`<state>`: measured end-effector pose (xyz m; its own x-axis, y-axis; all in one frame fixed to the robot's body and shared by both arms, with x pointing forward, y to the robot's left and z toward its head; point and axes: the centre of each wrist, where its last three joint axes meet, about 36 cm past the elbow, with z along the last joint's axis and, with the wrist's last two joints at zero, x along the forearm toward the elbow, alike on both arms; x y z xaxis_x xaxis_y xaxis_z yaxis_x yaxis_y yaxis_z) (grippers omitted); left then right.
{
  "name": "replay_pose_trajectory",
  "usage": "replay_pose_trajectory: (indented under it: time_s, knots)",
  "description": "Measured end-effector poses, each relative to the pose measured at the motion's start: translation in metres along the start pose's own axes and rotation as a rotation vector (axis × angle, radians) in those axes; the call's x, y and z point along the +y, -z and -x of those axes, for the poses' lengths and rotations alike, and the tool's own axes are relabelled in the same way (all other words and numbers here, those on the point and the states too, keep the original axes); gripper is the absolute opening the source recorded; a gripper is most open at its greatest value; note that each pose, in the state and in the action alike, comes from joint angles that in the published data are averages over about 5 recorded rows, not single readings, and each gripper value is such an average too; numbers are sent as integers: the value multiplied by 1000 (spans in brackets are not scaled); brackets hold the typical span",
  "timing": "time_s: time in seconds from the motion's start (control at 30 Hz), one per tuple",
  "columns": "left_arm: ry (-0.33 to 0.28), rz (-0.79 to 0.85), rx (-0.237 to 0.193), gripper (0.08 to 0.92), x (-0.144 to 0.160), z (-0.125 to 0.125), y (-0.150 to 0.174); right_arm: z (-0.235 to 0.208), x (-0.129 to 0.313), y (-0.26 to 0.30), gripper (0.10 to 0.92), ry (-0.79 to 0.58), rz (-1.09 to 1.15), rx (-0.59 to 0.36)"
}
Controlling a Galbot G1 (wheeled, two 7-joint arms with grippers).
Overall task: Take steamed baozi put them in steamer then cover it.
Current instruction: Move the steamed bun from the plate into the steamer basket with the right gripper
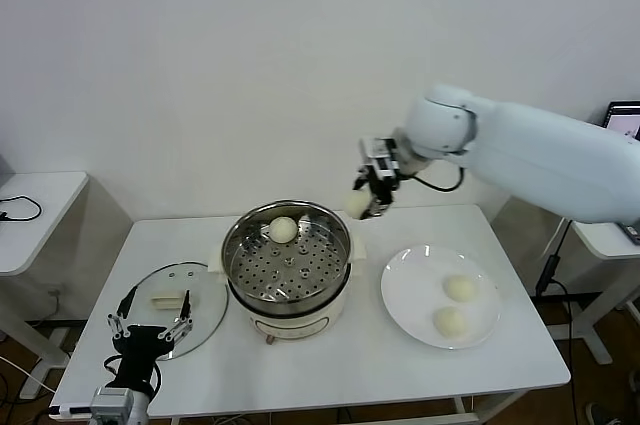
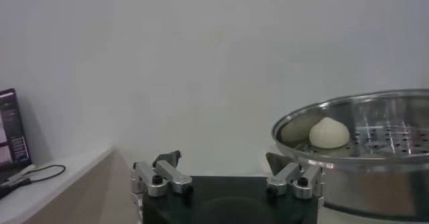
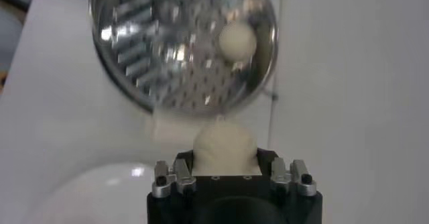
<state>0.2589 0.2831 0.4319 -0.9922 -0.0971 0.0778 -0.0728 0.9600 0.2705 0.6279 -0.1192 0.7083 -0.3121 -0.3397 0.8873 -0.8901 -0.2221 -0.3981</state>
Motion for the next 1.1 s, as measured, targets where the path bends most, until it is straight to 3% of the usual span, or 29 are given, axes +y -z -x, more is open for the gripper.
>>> replay_pose_trajectory:
  time_s: [0.57, 1.1]
  knots:
    - [26, -7, -7, 823, 2, -2, 4, 126, -12, 111, 602, 92, 19, -64]
    - [26, -11, -3, 823, 1, -1, 0, 191, -5, 139, 602, 128, 63, -45]
